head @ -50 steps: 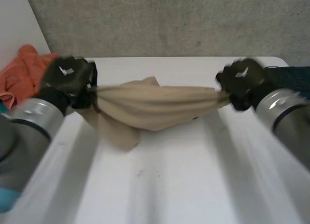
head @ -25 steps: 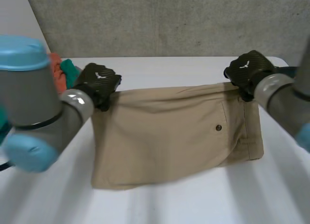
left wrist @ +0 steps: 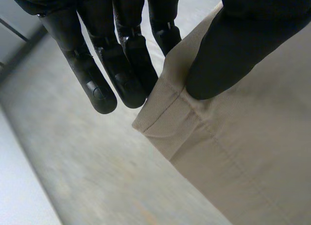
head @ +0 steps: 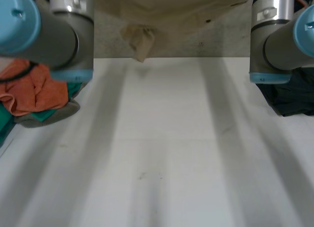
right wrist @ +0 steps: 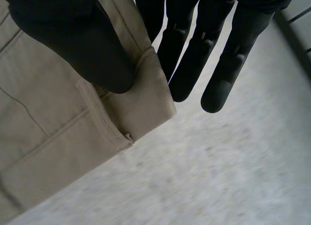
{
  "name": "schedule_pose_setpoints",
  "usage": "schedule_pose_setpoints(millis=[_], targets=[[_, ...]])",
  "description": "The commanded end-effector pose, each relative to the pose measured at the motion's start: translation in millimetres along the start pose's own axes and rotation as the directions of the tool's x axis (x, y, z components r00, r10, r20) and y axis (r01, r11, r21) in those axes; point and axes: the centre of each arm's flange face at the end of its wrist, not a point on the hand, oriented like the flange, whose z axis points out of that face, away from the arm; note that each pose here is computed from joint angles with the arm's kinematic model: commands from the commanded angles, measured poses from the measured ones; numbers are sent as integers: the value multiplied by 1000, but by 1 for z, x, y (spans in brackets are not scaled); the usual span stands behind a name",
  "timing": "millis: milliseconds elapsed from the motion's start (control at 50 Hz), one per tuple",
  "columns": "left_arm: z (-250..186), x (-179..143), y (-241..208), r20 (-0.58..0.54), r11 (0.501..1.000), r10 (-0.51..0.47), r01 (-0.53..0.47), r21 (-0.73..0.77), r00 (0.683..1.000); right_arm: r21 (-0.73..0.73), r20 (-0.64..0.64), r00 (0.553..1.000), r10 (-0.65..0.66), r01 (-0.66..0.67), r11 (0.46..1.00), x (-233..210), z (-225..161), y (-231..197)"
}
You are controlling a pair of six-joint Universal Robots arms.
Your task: Fold the laundry.
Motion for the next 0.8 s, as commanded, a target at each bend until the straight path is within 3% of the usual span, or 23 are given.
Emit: schedule_pose_setpoints(millis=[20,120,200,300,440,520,580,600,620,660,680,700,760,780,800], targets=[[-69,31,49,-183,972,-13,-31,-233,983,-232,201,978,59,-11,973,-30,-43,36],[-124,53,82,-297,926,-46,-71,-371,954,-407,392,913,113,62,911,-66,-103,74],[-175,77,106,-389,872,-98,-109,-477,916,-545,520,835,182,160,823,-89,-164,103],[-230,95,99,-501,820,-168,-162,-549,849,-602,575,788,221,224,766,-85,-190,102],[-253,56,58,-556,753,-201,-235,-614,807,-643,636,723,268,305,703,-43,-207,60],[-274,29,28,-609,695,-235,-306,-650,758,-650,687,663,298,377,660,-23,-225,40],[-293,6,-2,-656,637,-288,-372,-675,698,-629,734,608,302,443,639,-12,-240,30],[-298,1,-9,-668,624,-302,-388,-678,680,-598,773,564,291,494,631,-2,-249,21],[-311,-7,-23,-694,592,-339,-430,-682,635,-577,795,536,284,524,626,3,-254,17],[-325,-14,-36,-722,562,-376,-476,-676,581,-528,839,471,272,587,614,11,-267,10],[-332,-18,-43,-736,547,-395,-502,-670,550,-478,875,401,270,639,602,19,-280,4],[-346,-24,-56,-760,528,-431,-547,-650,486,-457,889,367,275,661,595,23,-287,1],[-363,-30,-75,-793,526,-471,-599,-603,385,-395,917,270,294,711,581,38,-306,-10],[-373,-32,-86,-812,535,-486,-624,-569,324,-389,919,258,298,714,582,40,-309,-12],[-376,-33,-90,-820,542,-488,-632,-553,299,-387,919,250,305,717,579,42,-312,-14]])
